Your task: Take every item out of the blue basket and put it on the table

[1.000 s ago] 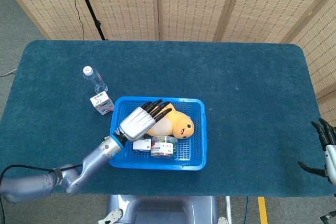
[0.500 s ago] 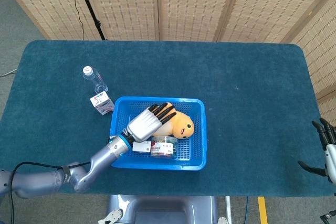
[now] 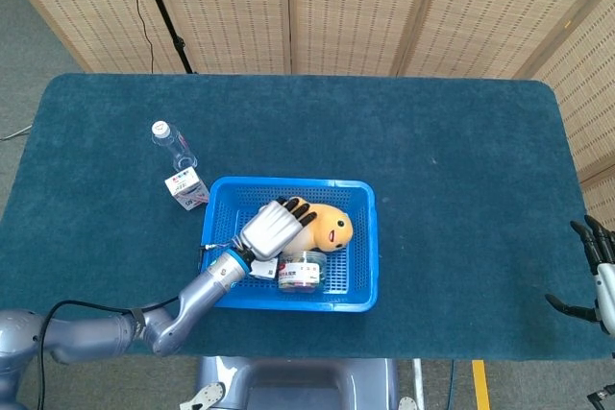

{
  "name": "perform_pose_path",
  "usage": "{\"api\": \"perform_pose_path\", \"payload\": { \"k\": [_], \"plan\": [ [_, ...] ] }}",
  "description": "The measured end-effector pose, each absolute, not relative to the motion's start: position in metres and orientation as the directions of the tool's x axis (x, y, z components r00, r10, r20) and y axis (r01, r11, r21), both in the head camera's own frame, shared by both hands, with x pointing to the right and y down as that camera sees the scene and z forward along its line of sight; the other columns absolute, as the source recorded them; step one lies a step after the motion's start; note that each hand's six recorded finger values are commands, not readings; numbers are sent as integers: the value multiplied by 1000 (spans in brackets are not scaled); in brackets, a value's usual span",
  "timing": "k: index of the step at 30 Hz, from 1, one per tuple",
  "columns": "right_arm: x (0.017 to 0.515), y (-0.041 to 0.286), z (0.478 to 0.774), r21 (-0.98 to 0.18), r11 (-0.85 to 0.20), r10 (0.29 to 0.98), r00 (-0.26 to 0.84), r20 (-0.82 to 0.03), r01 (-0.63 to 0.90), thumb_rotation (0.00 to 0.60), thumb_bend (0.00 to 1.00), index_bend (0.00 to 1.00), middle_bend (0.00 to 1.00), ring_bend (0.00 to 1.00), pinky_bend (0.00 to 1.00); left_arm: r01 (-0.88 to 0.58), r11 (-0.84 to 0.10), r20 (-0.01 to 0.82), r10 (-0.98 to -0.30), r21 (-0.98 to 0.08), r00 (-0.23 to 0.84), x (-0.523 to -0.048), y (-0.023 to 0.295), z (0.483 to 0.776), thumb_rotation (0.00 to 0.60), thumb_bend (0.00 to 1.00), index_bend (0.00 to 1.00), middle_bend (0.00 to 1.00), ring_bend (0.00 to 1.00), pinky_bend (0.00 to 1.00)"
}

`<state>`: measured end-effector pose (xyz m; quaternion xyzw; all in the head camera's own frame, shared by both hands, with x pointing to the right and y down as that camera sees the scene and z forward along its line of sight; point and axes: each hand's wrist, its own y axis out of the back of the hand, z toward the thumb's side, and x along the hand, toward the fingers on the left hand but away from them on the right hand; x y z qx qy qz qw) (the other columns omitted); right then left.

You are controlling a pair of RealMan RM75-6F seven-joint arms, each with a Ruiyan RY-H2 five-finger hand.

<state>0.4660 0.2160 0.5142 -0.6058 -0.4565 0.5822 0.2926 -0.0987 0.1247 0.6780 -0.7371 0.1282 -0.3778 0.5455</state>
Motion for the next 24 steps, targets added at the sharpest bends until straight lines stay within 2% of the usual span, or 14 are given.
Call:
{"api": "perform_pose_path", "payload": {
  "k": [4, 13, 24],
  "plan": [
    [467, 216, 513, -888, -407, 896, -95, -434, 215, 600, 0, 0, 0, 0, 0, 189, -345, 377, -633, -919, 677, -100, 121, 670, 600, 420, 616, 530, 557, 687],
    [465, 217, 512, -886, -410, 896, -84, -435, 217, 600, 0, 0, 0, 0, 0, 39, -282, 232, -698, -959, 677, -118, 99, 621, 600, 420, 618, 532, 560, 687],
    [463, 218, 508, -890, -399, 902, -79, -424, 223, 600, 0, 0, 0, 0, 0, -94, -174, 84, -799, -980, 595, -199, 60, 543, 600, 413, 620, 533, 561, 687]
  ]
}}
